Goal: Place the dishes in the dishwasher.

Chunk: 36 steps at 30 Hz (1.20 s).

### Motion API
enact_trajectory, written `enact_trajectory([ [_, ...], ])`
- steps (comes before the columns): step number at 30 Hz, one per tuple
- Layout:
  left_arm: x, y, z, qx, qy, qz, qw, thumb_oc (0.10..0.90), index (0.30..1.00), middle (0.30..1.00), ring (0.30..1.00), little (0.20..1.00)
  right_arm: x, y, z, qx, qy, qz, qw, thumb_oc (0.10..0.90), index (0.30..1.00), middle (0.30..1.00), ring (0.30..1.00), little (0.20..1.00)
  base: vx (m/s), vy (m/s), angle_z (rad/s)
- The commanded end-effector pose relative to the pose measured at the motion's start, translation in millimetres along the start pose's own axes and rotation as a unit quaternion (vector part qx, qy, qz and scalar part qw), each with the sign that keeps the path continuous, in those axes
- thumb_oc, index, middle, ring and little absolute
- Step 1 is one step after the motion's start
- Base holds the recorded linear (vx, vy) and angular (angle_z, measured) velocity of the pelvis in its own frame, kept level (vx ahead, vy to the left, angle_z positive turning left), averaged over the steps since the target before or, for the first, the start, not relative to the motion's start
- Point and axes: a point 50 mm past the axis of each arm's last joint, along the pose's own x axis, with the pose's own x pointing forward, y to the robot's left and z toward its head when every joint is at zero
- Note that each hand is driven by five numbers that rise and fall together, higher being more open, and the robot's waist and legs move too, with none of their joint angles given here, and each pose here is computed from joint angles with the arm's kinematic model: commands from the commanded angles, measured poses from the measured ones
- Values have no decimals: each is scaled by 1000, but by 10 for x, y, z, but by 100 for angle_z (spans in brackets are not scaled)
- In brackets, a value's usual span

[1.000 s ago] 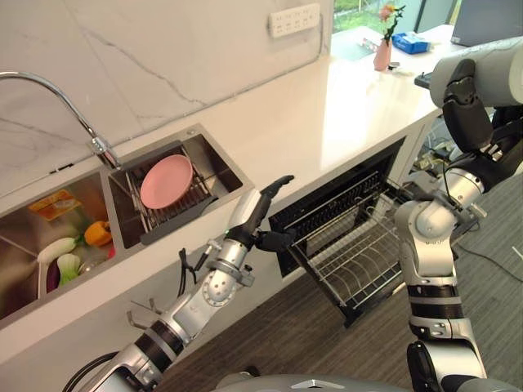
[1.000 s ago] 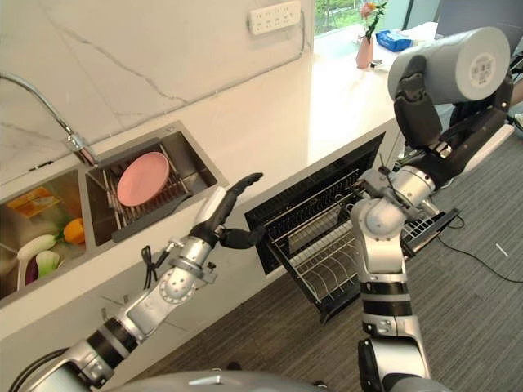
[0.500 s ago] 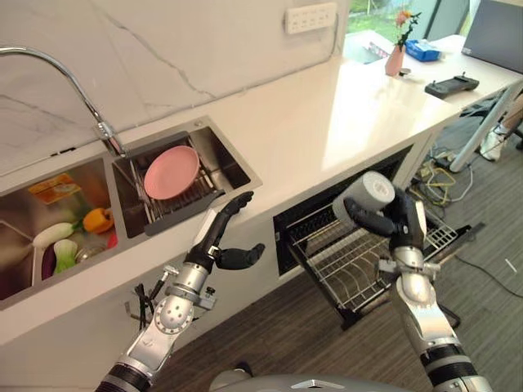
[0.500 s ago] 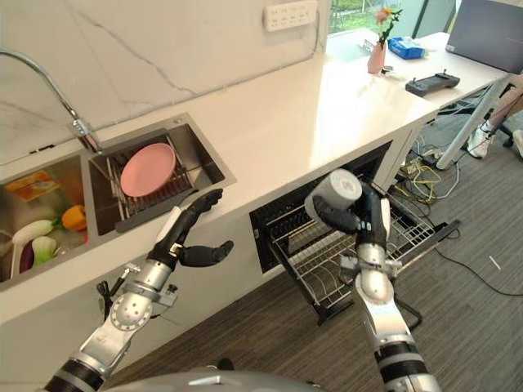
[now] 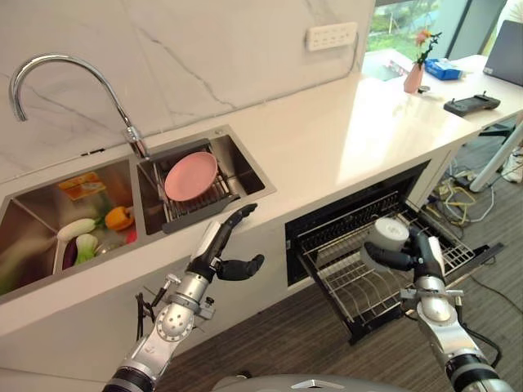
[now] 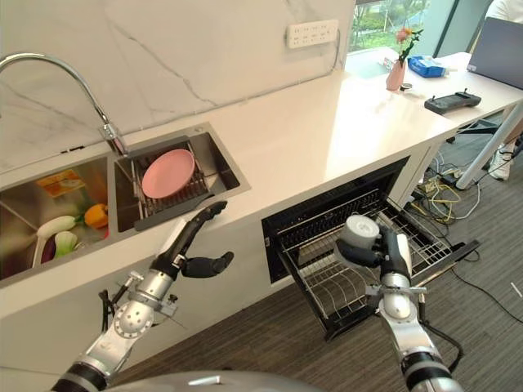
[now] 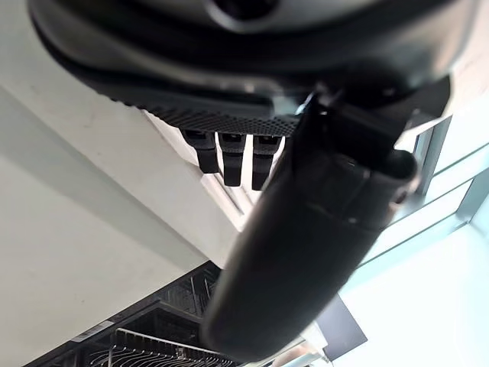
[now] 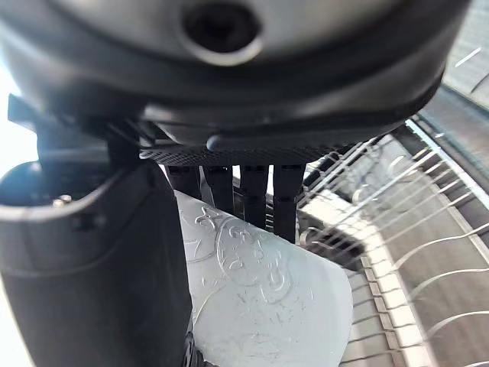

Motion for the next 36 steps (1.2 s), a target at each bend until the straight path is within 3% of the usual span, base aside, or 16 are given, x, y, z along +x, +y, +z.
enact_trajectory([
  [1,-1253,-175,-1124,15,395,-85,915,800,900,900,900,900,289,-172,702,-3,-121,-14,993,400,300,300,300,300,-3,23,5],
  [8,-1602,-314,-1317,-29,490,-81,867,800,900,900,900,900,492,-191,752,-81,-85,-19,993,400,300,300,300,300,1,36,1],
  [10,-1683,-375,-1342,-35,507,-96,856,800,900,900,900,900,540,-190,703,-90,-58,-18,994,620,629,629,629,629,1,39,2],
  [11,-1736,-395,-1358,-38,518,-100,848,800,900,900,900,900,550,-181,651,-93,-41,-12,995,800,900,900,900,900,0,0,0],
  [18,-1827,-464,-1382,-49,541,-98,834,800,900,900,900,900,613,-10,648,-140,-9,20,990,800,900,900,900,900,-1,0,0],
  [25,-1614,-435,-1374,-64,522,-55,849,800,900,900,900,900,633,110,877,-118,-51,26,991,800,900,900,900,900,-1,-1,1],
  [28,-1573,-444,-1373,-74,522,-41,849,800,900,900,900,900,588,249,1291,-66,-139,41,987,800,900,900,900,900,0,0,0],
  [36,-1442,-471,-1339,-90,504,-35,858,800,900,900,900,900,330,250,1772,2,-270,58,961,800,900,900,900,900,-2,-6,-3],
])
